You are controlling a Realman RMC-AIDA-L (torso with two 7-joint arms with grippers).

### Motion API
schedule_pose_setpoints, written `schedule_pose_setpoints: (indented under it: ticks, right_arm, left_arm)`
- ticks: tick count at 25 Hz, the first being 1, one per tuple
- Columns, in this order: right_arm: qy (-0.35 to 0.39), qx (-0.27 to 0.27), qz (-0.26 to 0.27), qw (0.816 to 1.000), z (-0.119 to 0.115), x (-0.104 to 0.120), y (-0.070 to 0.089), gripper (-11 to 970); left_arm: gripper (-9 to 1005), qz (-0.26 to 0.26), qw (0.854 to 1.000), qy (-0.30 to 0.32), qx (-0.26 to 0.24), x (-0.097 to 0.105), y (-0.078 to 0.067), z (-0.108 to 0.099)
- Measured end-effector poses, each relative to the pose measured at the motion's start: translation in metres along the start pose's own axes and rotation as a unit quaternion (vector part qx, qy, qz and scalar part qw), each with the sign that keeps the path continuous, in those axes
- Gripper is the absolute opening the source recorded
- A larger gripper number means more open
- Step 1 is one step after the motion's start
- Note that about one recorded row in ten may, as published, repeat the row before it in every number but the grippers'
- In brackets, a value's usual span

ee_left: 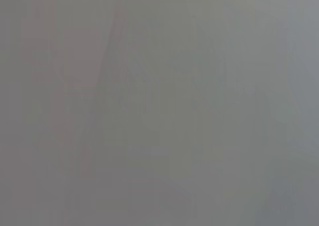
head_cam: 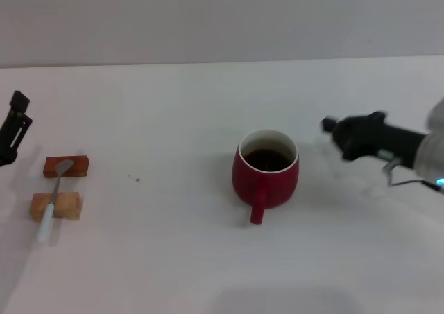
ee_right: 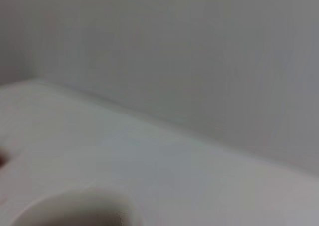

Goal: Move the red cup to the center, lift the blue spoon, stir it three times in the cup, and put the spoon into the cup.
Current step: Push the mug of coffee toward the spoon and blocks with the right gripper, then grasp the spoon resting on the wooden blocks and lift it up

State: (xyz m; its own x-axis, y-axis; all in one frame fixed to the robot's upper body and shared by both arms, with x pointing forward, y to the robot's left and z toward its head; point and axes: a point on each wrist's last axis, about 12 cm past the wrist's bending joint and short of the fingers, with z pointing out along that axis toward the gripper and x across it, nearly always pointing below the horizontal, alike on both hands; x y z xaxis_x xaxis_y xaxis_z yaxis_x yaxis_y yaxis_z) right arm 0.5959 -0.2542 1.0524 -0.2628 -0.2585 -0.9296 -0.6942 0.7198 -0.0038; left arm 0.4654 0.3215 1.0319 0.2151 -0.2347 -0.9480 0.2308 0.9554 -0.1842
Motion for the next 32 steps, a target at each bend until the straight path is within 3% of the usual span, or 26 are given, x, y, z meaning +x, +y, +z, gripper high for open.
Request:
schedule_pose_setpoints:
  ticks: [4, 9, 13, 21, 26, 32]
  right_arm:
    - [-0.083, 0.094, 0.044, 0.991, -0.026, 0.003, -0.021, 96]
    - [-0.169, 0.207, 0.083, 0.960, -0.061, 0.012, -0.040, 109]
    - [-0.194, 0.265, 0.100, 0.939, -0.076, 0.019, -0.049, 119]
    - [-0.201, 0.303, 0.124, 0.923, -0.084, 0.026, -0.055, 140]
    - [-0.199, 0.307, 0.119, 0.923, -0.082, 0.026, -0.054, 321]
    - [-0.197, 0.320, 0.116, 0.919, -0.076, 0.026, -0.055, 401]
  left_arm:
    - [822, -0.004, 1.000, 0.008, 0.014, 0.002, -0.003, -0.005]
    - [822, -0.007, 1.000, 0.016, 0.011, 0.003, -0.003, -0.021]
    - [822, -0.021, 0.999, 0.020, 0.019, 0.002, -0.004, -0.034]
    - [822, -0.030, 0.998, 0.040, 0.028, 0.003, -0.006, -0.059]
    - [820, -0.036, 0.997, 0.064, 0.036, 0.007, -0.007, -0.067]
    - [814, -0.034, 0.995, 0.089, 0.038, 0.011, -0.005, -0.074]
